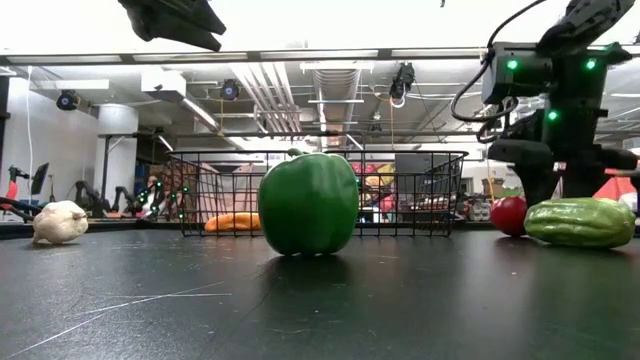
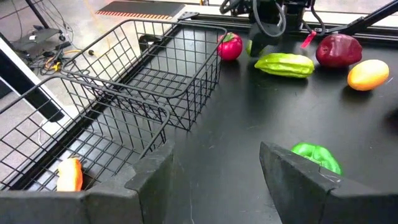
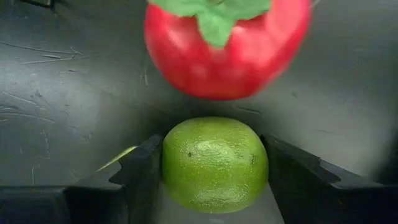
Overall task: Sort produce into baskets
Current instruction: Put the lime into the right wire basket
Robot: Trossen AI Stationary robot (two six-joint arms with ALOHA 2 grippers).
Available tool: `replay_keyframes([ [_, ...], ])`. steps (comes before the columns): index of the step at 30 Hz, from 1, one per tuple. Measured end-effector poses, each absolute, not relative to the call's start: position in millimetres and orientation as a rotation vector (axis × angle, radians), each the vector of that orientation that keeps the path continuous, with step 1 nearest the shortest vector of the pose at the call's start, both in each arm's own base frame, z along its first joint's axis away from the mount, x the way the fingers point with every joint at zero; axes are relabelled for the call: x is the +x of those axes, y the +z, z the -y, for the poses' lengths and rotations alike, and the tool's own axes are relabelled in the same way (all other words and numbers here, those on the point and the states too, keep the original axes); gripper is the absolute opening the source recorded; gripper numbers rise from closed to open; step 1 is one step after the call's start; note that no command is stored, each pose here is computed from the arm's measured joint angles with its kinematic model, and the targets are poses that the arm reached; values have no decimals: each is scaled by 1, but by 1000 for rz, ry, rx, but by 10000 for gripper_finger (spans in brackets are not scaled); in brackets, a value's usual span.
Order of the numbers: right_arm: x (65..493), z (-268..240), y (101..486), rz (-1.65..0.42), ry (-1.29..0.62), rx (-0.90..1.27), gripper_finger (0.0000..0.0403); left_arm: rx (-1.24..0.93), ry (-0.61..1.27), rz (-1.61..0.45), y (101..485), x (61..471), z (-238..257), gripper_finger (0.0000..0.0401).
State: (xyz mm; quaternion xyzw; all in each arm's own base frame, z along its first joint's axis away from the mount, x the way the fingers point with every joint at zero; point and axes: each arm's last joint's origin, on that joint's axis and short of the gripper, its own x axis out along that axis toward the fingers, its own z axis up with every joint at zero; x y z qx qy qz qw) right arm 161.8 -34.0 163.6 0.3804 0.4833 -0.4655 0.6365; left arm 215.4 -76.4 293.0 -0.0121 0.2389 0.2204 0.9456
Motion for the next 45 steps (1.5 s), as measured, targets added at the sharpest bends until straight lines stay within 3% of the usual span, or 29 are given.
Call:
replay_keyframes([
  [8,160,34,197,-1137,-1080,854,245,-25,448,-487,293,215,76,214],
  [17,171,27,249,-1090,-967,826,244,-38,450,-485,293,215,76,214],
  [29,207,32,313,-854,-844,621,244,-66,457,-478,293,215,77,214],
  [35,248,52,322,-830,-782,506,244,-102,465,-470,293,215,77,214],
  [45,303,110,311,-967,-771,402,244,-179,406,-472,297,209,79,214],
])
